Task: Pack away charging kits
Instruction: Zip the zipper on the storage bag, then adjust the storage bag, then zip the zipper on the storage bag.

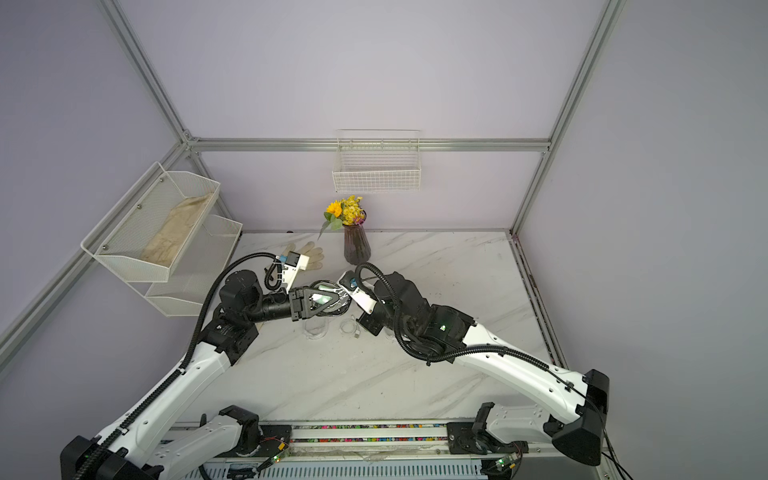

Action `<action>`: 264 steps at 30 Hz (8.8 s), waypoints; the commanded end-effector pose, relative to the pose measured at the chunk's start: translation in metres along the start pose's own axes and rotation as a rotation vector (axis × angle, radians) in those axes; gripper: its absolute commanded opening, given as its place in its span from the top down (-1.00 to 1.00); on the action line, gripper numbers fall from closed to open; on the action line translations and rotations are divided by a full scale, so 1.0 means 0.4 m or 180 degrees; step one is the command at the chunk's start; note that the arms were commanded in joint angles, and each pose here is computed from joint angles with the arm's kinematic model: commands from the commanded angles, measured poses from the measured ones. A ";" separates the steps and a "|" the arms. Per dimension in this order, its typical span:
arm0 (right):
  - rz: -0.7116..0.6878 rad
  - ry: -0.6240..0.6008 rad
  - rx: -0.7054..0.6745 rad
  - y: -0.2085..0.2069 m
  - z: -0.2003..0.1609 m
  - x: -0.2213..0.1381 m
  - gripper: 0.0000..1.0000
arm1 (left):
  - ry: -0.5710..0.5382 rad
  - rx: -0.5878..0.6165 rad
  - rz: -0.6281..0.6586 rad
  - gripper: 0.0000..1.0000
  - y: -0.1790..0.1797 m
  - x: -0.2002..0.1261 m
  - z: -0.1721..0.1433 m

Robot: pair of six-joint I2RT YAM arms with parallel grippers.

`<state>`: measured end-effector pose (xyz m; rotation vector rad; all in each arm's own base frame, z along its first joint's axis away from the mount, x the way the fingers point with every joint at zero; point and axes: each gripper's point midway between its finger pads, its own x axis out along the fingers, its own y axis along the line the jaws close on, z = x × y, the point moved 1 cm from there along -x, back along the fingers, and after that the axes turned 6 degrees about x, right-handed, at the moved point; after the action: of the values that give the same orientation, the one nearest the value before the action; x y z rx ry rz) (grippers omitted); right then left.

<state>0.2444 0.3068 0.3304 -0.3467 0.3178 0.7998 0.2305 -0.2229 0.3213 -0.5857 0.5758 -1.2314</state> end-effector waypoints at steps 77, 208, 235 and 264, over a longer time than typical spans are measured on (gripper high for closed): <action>0.2764 0.0361 0.1768 0.131 -0.036 -0.086 -0.23 | 0.1271 0.0664 -0.0456 1.00 -0.133 0.035 -0.126; 0.0538 -0.0374 0.1051 0.059 -0.020 0.010 0.80 | -0.0873 -0.1343 -0.0630 0.32 -0.071 0.024 0.136; -0.0359 -0.0664 0.0878 -0.070 0.062 -0.030 1.00 | -0.0428 -0.0956 -0.0761 0.92 -0.123 0.002 0.090; -0.0720 -0.0938 0.0480 -0.147 0.168 -0.071 1.00 | -0.0033 -0.0350 -0.0934 1.00 -0.176 0.001 -0.024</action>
<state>0.2456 0.3169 0.3472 -0.2064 0.2336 0.7982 0.2428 -0.2229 0.3437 -0.9731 0.5125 -1.1509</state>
